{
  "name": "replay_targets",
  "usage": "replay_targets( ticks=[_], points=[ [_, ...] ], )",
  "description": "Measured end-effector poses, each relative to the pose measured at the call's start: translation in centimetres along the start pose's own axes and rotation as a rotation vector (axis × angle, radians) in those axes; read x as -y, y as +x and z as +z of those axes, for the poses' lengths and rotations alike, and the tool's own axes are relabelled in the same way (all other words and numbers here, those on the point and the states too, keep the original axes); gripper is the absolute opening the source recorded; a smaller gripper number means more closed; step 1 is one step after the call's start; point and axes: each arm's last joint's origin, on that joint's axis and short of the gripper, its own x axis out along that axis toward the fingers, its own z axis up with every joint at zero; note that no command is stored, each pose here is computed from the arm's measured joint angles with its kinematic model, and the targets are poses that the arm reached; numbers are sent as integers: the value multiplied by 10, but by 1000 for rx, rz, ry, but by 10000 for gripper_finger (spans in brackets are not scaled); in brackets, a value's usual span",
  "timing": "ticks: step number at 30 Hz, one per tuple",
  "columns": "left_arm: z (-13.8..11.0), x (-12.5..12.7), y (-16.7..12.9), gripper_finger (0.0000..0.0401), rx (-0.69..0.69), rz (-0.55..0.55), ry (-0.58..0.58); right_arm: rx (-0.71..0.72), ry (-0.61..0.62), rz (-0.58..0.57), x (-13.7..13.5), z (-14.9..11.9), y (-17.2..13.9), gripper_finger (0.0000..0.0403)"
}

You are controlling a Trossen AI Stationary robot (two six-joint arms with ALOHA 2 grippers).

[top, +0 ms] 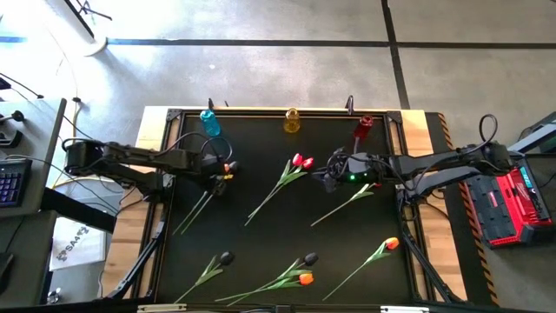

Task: Sort flowers into vase by color
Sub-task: Put the top left orange flower into the blue vase

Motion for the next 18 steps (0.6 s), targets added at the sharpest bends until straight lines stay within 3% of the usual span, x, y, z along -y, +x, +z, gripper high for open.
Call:
replay_targets(
  ticks=[18],
  points=[
    [0, -8, -36, 1, 173, -168, -84, 44, 16, -17, 0, 2, 0, 171]
  ],
)
